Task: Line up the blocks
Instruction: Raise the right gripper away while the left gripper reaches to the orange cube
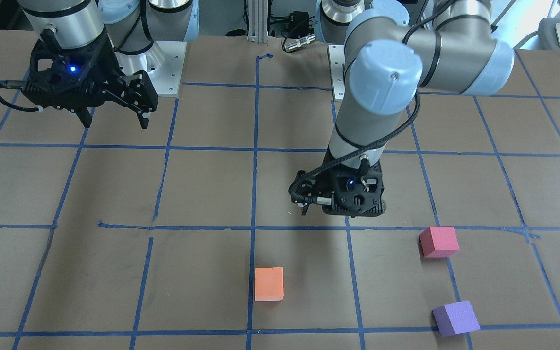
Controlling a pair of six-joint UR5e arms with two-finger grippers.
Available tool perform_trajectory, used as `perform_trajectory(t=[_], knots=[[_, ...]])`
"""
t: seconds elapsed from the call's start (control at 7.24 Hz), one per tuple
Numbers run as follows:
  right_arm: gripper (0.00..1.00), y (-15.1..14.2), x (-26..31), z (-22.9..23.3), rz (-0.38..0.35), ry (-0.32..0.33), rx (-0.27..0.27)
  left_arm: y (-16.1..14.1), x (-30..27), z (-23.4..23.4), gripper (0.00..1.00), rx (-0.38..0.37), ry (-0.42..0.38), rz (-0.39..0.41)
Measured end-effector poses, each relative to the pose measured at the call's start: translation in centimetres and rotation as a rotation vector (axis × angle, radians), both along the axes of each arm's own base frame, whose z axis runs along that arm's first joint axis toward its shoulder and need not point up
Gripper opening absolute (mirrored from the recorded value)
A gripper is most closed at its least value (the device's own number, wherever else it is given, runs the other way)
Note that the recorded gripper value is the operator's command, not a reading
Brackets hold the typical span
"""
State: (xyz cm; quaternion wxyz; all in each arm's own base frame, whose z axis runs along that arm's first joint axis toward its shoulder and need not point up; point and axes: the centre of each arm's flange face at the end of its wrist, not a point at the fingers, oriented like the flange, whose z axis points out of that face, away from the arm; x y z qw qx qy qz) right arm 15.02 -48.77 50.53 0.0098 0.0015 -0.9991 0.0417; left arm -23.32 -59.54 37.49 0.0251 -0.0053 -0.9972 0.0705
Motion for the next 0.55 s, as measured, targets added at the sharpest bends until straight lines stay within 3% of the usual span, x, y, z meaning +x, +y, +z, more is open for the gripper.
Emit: perform_trajectory(t=[0.55], knots=[[1.00, 0.7, -0.5, -0.1, -0.003, -0.001, -0.014, -5.5, -5.8, -9.7, 1.00, 0.055, 0.107, 0.039]])
